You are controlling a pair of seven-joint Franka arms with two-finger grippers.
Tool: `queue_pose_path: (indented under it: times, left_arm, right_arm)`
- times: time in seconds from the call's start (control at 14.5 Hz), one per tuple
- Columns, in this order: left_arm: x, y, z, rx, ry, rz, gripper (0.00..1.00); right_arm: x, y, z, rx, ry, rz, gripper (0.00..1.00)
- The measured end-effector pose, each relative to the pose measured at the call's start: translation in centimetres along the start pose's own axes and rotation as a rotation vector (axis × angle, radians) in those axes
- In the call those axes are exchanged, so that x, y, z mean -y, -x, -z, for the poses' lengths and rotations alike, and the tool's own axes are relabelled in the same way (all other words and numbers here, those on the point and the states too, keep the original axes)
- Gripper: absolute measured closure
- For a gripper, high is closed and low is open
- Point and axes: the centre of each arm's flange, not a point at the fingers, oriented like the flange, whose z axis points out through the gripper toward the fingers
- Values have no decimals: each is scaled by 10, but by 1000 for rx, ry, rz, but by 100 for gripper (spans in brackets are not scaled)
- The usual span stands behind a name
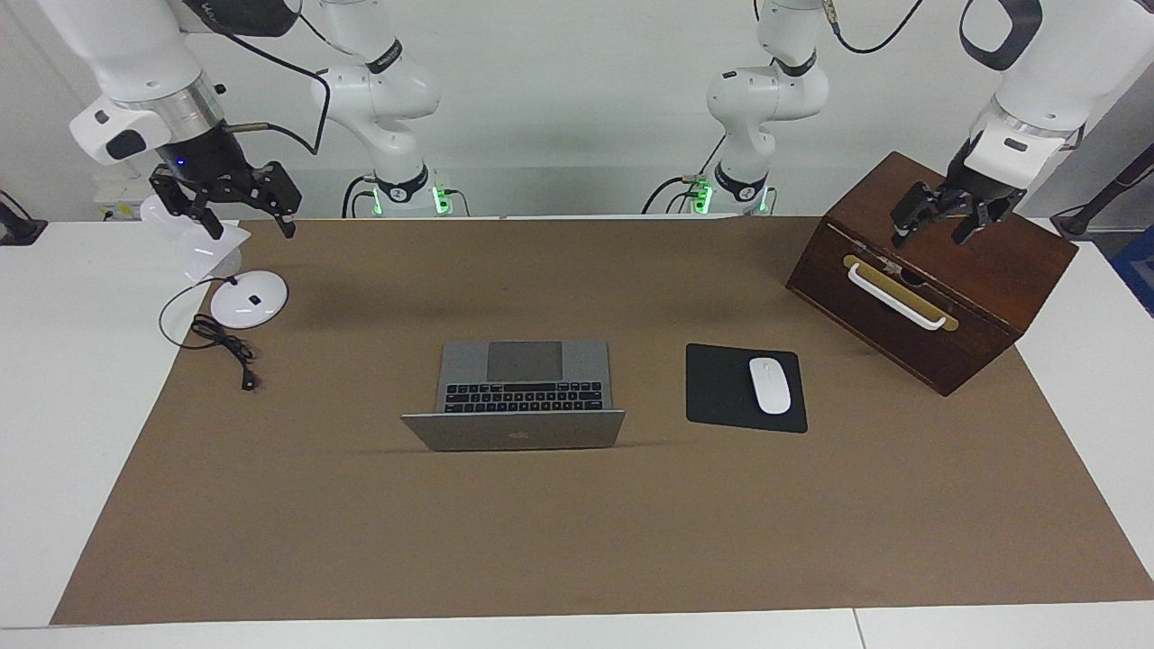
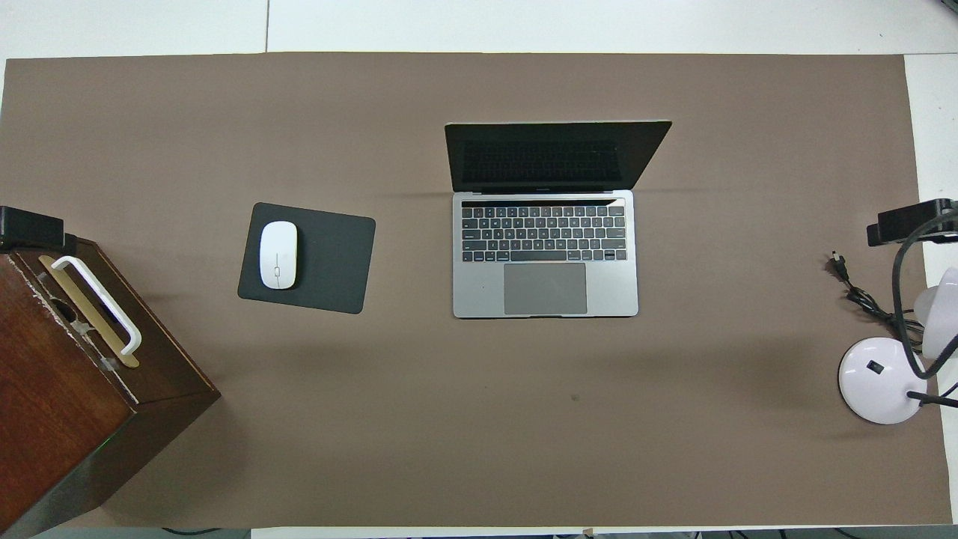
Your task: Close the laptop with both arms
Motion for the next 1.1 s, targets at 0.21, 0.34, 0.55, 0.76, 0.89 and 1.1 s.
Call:
queue_pose_path:
  times: [0.21,0.34,0.55,0.76,0.89,1.1]
  left_arm:
    - [0,0,1,-1,0,0,0]
    - [0,1,1,-2,0,0,0]
    - [0,1,2,-4,0,0,0]
    - [0,1,3,-6,0,0,0]
    - [0,2,3,-8,0,0,0]
    - [0,2,5,-10,0,-1,0]
  right_arm:
    - [0,-2,0,-13,1,0,0]
    - [0,-3,0,-15,1,0,0]
    - [-1,-5,1,-30,2,-2,8]
    - [-6,-12,-3,-49,16,-8,24]
    - [-7,-16,-8,-50,26,-8,50]
    - [-7,-19,-12,-50,32,1,81]
